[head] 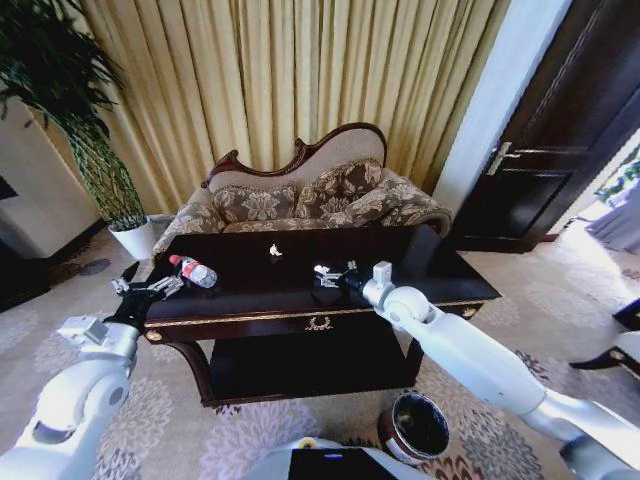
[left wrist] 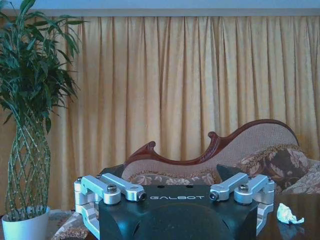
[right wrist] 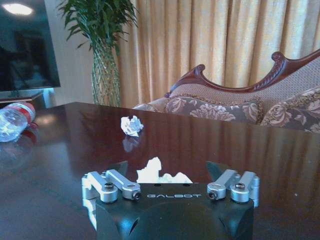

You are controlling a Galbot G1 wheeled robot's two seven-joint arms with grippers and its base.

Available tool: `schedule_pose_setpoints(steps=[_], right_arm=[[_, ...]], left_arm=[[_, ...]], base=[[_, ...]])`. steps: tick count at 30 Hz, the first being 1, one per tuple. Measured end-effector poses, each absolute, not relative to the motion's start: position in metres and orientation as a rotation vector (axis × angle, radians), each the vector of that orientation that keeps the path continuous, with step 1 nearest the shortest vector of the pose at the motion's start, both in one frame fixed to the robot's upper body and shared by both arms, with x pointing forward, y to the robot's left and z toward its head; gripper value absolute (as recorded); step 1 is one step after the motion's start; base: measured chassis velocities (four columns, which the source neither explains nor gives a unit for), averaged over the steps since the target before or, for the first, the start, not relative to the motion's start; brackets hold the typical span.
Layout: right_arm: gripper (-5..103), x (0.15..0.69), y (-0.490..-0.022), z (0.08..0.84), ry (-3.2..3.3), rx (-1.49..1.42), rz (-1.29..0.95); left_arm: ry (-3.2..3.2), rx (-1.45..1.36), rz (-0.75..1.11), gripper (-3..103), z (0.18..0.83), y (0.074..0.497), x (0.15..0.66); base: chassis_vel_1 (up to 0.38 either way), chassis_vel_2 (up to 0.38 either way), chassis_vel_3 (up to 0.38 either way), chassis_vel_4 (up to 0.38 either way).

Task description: Move to the front of the table and place the trash on the table into the trash bin.

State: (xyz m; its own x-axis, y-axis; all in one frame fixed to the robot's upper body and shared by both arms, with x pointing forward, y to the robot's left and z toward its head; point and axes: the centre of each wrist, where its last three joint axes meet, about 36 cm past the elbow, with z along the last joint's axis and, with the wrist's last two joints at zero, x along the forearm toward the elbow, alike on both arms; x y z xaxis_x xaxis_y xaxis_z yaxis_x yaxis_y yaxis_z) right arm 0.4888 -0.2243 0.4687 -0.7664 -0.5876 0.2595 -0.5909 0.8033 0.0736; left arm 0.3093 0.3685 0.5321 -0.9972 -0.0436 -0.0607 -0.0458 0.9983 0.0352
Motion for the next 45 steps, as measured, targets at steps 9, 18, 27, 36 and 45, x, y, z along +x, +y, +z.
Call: schedule_pose_setpoints(steps=[9,18,27,36,45], right_arm=[[56,0.485,-0.229,0.462,-2.716,0.883,0.041],[28,0.476,-0.235,0.463,-2.725,0.881,0.065],[1,0.466,-0.237,0.460,-2.734,0.886,0.068],[0,0.454,-0.251,0.497,-2.920,0.684,-0.008],[0,0.435,-0.292,0.506,-3.079,0.352,0.071]], left_arm=[[3.077,-0.072,0.056,100,0.533,0.369,0.309],[3.072,-0.076,0.054,100,0.533,0.369,0.311],[3.071,-0.077,0.056,100,0.534,0.370,0.311],[3.066,-0.069,0.045,100,0.532,0.370,0.313],[3.062,-0.026,0.013,100,0.525,0.365,0.316]], base=[[0.000,0.000,0.000,0.000],[0.000,0.000,0.000,0.000],[0.000,0.000,0.000,0.000],[0.000,0.000,0.000,0.000],[0.000,0.000,0.000,0.000]])
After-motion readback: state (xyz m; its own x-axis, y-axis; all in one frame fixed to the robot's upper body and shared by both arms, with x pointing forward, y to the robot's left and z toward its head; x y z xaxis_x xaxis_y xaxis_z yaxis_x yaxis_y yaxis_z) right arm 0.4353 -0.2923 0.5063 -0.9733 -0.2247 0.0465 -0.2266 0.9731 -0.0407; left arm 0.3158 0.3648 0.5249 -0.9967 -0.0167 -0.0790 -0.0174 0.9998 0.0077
